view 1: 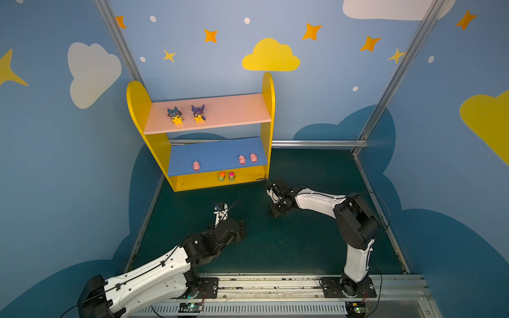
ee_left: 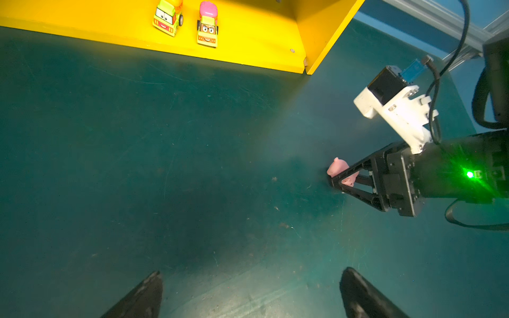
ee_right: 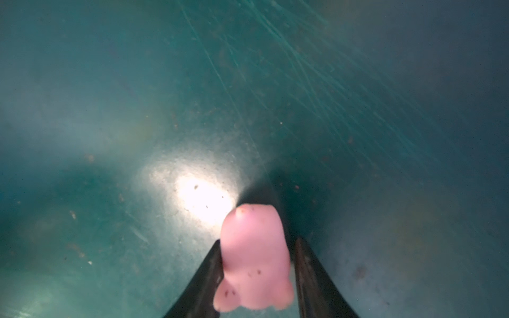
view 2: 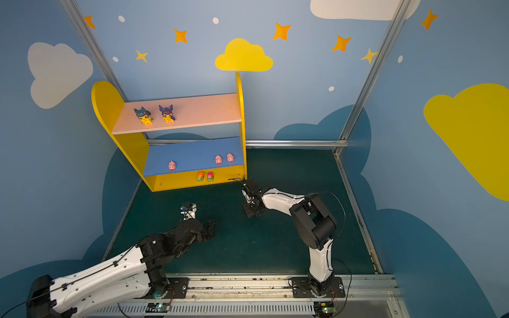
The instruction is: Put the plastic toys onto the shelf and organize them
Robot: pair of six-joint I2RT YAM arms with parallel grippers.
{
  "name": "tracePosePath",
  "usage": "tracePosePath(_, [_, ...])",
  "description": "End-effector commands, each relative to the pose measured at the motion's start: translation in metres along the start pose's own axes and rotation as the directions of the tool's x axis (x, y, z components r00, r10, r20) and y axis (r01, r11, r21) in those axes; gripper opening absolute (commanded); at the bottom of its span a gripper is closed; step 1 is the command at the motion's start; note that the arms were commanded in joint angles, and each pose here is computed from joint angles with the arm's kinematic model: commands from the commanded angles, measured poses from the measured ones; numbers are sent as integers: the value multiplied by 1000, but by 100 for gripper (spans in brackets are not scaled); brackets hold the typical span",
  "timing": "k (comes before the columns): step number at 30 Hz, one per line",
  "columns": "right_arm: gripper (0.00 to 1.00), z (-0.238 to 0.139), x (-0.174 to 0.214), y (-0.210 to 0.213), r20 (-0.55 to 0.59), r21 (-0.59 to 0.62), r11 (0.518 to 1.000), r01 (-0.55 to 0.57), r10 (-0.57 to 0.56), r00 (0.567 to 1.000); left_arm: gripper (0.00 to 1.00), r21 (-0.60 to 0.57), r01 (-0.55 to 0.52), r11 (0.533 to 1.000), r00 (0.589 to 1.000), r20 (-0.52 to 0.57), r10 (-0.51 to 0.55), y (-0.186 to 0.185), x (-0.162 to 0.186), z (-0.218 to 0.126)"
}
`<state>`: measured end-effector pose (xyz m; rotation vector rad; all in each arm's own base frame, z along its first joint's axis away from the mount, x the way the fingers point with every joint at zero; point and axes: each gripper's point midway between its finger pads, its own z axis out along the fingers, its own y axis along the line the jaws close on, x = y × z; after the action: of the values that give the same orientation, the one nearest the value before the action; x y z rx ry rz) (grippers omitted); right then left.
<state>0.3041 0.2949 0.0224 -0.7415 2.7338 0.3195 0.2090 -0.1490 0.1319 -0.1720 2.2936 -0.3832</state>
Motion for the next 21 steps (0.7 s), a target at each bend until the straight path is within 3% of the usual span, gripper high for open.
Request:
tracePosePath(1, [40, 7, 8, 1, -47, -6, 1000, -8, 8, 999, 100, -42, -6, 999, 1000, 4, 6, 15, 3, -2])
tracePosePath(21, [29, -3, 4, 4, -45, 20, 1000, -23, 24, 999, 100, -43, 14, 999, 999, 32, -13, 34, 6, -14])
